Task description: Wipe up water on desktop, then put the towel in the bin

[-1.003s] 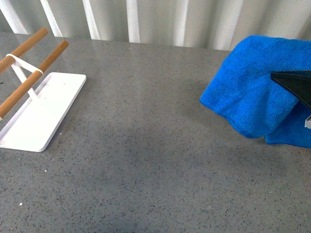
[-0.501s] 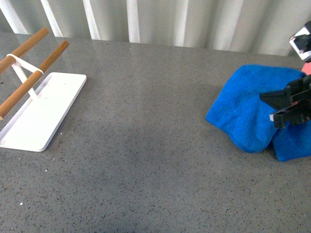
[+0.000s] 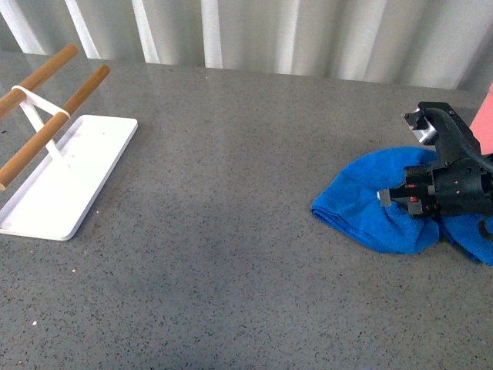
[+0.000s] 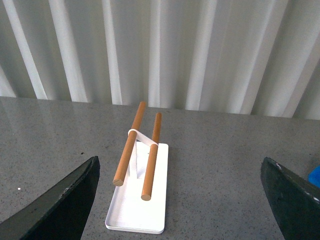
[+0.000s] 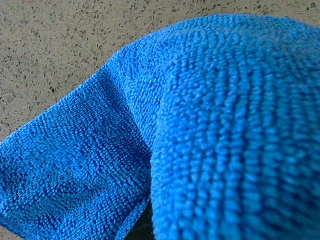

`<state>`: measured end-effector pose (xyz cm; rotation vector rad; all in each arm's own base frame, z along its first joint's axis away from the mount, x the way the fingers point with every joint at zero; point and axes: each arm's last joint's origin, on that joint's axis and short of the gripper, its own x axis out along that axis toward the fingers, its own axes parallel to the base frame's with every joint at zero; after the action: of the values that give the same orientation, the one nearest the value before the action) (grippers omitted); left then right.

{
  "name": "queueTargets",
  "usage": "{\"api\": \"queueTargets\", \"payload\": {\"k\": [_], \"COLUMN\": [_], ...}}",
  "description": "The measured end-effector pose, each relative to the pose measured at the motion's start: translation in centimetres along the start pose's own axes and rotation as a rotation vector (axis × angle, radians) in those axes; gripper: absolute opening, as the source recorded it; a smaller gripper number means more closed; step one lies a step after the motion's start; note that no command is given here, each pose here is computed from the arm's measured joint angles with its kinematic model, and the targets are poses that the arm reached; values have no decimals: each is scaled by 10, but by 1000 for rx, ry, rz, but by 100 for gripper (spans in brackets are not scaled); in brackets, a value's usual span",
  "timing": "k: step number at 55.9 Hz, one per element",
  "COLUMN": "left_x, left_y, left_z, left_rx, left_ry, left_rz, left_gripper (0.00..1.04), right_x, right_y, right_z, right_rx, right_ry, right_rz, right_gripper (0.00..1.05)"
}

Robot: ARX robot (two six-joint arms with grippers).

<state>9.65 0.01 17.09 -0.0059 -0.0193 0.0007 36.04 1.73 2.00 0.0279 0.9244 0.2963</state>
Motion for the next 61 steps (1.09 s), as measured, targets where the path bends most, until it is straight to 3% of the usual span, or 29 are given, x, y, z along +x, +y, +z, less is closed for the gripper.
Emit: {"api": "queueTargets", "payload": {"k": [15,25,30,37,45,53,61], "left_x": [0,0,0,0,0,0,0], "left_y": [0,0,0,0,0,0,0], "left_z": [0,0,0,0,0,0,0], "left_rx": [0,0,0,0,0,0,0], "left_ry": [0,0,0,0,0,0,0], "left_rz": [0,0,0,0,0,0,0], "left_gripper": [98,98,98,98,98,98,98], "right_x": [12,32,44,63,85,94,88], "right_y": [-25,-47,-46,-16,48,104,129], "right_z": [3,45,68,100,123,118,101], "right_rx": [21,-14,-53,-146,-222,-257,-271], "right_ry": [-4,-32,-50,-54,-60,-42,-21], "right_rz": [8,-53,-63,-48,77,192,236], "right_gripper": [4,4,4,4,4,4,4]}}
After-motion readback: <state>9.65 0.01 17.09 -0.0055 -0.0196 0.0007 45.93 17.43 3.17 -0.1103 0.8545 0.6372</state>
